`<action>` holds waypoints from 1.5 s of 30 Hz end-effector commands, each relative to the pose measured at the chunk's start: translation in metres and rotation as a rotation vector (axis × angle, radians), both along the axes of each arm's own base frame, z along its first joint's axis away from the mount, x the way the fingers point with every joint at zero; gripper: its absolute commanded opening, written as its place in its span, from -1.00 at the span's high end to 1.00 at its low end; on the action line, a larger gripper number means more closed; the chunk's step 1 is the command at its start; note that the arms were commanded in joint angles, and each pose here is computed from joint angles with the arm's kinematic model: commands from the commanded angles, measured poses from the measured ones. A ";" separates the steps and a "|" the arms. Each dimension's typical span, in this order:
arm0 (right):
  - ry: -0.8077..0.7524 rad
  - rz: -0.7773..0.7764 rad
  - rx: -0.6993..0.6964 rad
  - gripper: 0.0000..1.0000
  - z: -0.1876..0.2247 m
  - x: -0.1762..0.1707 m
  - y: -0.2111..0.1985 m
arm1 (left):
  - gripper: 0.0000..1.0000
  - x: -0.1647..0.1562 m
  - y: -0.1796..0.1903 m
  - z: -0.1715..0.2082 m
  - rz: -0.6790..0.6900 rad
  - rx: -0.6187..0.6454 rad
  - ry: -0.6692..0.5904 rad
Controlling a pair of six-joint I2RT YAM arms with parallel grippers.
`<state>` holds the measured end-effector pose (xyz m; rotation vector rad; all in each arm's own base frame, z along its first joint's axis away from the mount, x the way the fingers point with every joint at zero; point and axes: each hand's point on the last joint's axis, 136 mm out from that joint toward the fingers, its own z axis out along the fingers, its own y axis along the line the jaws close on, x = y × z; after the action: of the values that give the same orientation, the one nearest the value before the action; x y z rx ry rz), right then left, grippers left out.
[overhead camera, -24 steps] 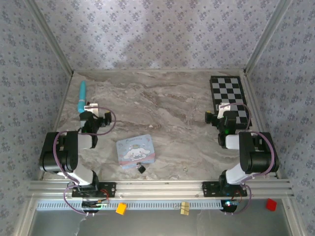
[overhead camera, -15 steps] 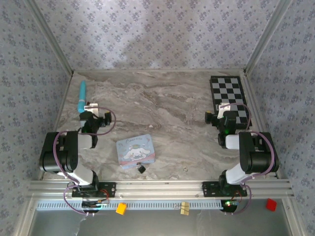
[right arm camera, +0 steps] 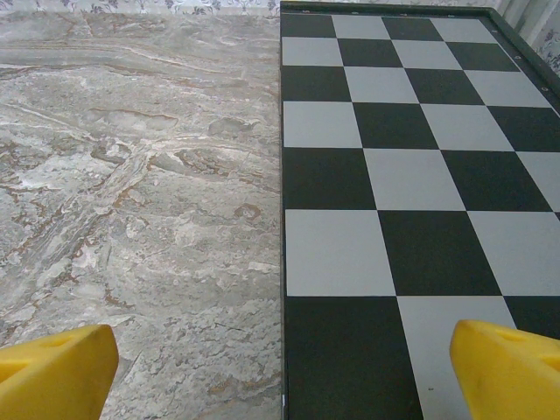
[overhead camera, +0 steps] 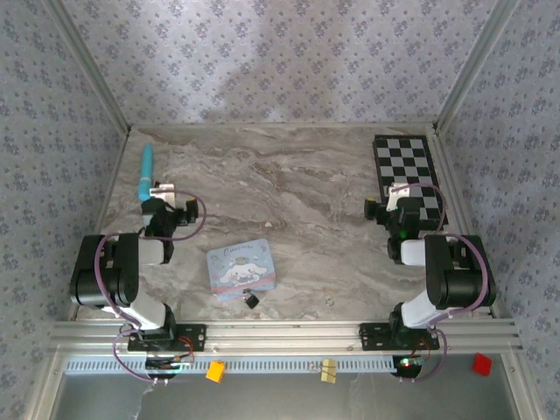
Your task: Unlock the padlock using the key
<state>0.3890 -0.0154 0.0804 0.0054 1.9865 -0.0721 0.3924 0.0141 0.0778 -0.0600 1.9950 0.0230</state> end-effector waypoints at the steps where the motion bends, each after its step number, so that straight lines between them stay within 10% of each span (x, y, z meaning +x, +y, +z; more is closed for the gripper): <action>1: -0.009 -0.003 0.013 -0.98 0.003 0.003 -0.001 | -1.00 0.006 -0.001 0.010 -0.007 -0.015 -0.029; 16: -0.033 0.082 -0.061 -0.98 0.068 -0.014 0.032 | -1.00 -0.026 -0.016 0.077 0.069 0.011 0.001; 20: 0.000 0.119 0.054 -0.98 0.109 -0.031 0.051 | -1.00 -0.049 -0.004 0.108 0.208 -0.157 -0.059; 30: 0.164 -0.371 0.561 -0.98 0.142 -0.103 0.004 | -1.00 -0.134 0.011 0.117 0.461 -0.438 0.206; 38: 0.313 -0.175 0.537 -0.98 0.139 -0.133 0.038 | -0.99 -0.149 -0.068 0.098 0.031 -0.637 0.302; 45: 0.460 -0.072 0.357 -0.98 0.110 -0.165 0.085 | -1.00 -0.159 -0.121 0.087 -0.144 -0.557 0.358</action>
<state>0.2435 0.0703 0.2060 0.3073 2.3457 0.3515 0.2354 -0.0890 0.1585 -0.3547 2.3140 -0.6089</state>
